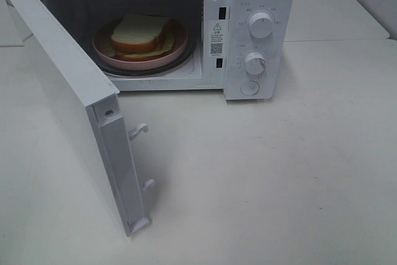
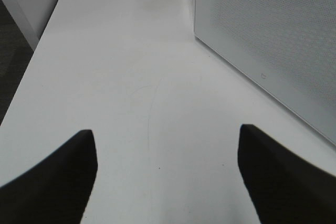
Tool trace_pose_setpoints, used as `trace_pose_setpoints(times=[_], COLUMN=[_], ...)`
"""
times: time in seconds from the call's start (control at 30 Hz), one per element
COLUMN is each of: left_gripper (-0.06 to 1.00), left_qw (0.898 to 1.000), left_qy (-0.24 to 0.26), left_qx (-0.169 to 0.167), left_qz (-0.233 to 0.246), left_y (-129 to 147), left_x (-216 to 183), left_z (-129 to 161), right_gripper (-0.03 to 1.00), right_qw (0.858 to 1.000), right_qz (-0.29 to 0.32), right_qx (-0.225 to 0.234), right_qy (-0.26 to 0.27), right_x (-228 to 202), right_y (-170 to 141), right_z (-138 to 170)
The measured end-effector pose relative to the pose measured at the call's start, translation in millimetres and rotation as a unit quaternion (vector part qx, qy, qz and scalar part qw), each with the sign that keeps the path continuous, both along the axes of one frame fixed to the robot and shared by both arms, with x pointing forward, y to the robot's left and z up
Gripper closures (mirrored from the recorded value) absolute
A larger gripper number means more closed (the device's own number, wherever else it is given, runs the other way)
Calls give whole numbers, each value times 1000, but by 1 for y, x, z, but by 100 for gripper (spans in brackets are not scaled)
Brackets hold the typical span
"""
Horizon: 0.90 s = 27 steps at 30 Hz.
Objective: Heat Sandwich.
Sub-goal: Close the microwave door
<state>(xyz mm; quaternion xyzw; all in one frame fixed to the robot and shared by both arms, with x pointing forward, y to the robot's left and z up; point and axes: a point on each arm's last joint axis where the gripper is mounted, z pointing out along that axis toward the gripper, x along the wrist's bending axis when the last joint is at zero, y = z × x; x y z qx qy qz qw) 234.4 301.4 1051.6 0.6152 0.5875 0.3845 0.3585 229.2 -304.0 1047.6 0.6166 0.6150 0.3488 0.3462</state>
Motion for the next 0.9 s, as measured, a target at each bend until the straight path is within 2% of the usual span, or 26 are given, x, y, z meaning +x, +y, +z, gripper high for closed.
trace_pose_setpoints(times=[0.6,0.77,0.9], left_gripper=[26,26,26], left_qw=[1000,1000,999], left_qy=[0,4,-26], left_qx=[4,27,39], left_qz=[0,-14,-18], left_y=[0,0,0], left_x=[0,3,18], left_z=[0,1,17], right_gripper=[44,44,44], right_qw=[1000,1000,1000], right_qz=[0,0,0], right_qx=[0,0,0], right_qy=[0,0,0], right_x=[0,0,0], right_y=[0,0,0], right_z=[0,0,0])
